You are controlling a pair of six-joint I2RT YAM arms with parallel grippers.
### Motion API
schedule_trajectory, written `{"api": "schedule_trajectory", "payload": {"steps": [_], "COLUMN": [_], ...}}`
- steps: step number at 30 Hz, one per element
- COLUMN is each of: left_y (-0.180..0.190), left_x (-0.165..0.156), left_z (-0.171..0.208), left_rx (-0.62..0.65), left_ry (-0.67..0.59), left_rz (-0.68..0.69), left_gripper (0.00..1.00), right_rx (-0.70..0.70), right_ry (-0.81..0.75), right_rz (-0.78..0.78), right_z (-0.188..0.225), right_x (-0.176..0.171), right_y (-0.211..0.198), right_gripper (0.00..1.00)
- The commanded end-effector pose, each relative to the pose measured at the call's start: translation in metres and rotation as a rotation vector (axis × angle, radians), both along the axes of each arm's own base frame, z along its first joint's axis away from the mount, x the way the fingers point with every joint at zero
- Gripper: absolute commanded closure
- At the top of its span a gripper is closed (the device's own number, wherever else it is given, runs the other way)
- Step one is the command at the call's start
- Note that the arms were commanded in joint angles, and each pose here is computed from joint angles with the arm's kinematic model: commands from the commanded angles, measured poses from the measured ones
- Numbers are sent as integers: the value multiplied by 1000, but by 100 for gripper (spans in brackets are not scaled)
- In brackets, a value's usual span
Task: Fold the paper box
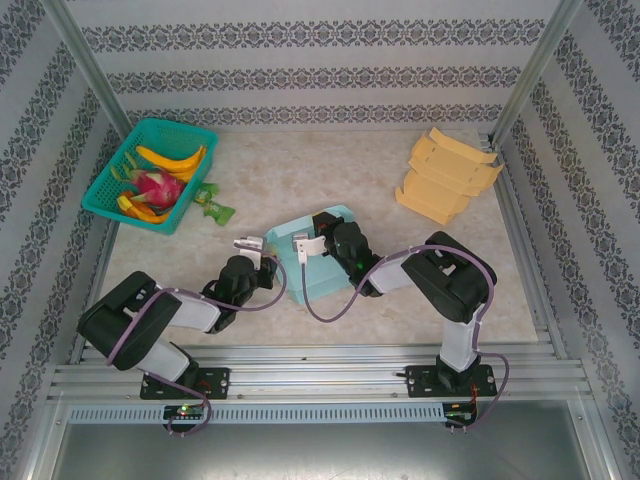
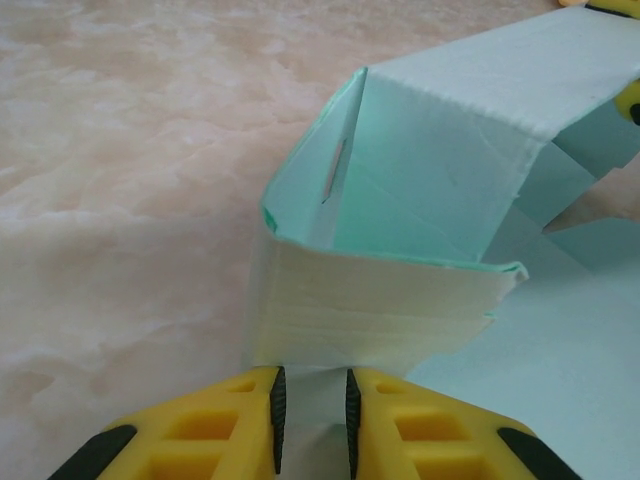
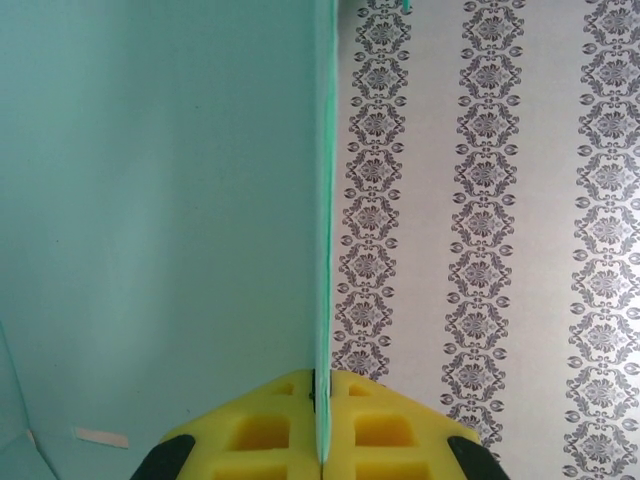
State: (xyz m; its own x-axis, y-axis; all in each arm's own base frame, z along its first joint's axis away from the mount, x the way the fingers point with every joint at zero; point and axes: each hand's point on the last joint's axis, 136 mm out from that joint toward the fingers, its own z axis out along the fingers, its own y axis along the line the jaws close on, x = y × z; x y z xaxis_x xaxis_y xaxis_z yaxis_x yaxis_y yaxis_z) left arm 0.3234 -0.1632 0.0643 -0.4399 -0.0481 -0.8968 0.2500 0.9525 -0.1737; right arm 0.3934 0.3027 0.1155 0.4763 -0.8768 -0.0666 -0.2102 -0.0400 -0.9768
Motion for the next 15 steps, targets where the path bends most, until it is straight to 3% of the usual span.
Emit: {"api": "schedule_trajectory", "payload": {"steps": [1, 15], "left_y": [-8, 0], "left_x": [16, 2], "left_z": [25, 36], "left_rx": [-41, -81], "left_ry": [-89, -113], "left_rz": [-12, -10], "left_gripper": [75, 71], "right_rx": [14, 34], "right_ry": [58, 65], "right_rz": [23, 18], "right_z": [-19, -19], "right_x": [-7, -6], "right_y": [3, -1], "right_gripper": [100, 100]}}
